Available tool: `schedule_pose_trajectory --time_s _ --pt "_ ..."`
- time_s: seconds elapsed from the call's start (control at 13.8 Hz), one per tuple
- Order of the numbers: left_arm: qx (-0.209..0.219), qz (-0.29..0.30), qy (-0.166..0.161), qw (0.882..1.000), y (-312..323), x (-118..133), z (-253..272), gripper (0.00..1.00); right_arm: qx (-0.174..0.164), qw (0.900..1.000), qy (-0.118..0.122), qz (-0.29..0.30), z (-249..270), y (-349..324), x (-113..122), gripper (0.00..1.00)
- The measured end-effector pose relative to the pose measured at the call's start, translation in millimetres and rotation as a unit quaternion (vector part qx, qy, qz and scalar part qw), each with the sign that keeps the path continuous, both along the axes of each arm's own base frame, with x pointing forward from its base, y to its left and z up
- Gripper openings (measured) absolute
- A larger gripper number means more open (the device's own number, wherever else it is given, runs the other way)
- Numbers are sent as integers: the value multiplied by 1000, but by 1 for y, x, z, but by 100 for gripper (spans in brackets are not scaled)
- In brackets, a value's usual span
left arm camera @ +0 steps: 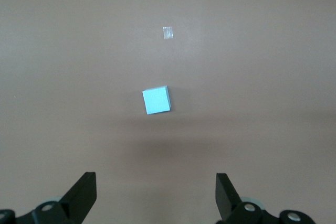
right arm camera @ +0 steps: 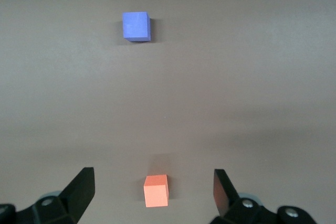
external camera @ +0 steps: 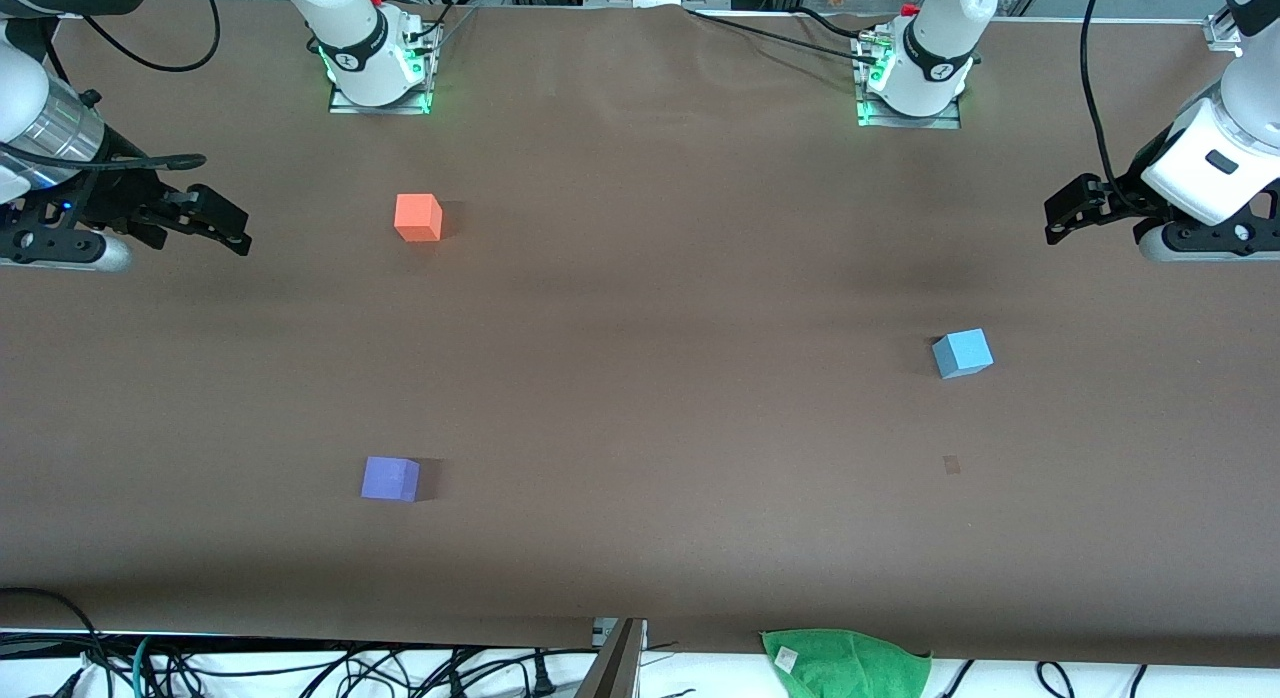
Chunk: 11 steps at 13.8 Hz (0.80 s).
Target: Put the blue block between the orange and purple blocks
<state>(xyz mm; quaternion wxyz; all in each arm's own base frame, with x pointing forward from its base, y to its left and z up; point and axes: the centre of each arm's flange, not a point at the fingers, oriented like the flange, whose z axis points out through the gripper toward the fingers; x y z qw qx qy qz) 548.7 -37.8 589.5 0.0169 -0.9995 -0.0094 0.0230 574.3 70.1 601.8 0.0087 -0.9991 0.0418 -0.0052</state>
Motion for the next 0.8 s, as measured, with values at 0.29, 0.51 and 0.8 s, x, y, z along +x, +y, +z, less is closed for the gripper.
schedule_pose_trajectory --time_s 0.29,0.51,0.8 --pt "0 1 3 1000 1 0 -2 100 -1 1000 5 -6 -6 -6 3 100" --pt "0 2 4 1000 2 0 -2 100 -2 1000 9 -23 -10 -26 7 100" --pt "0 2 4 1000 2 0 -2 100 -5 999 34 -30 -19 -36 5 100"
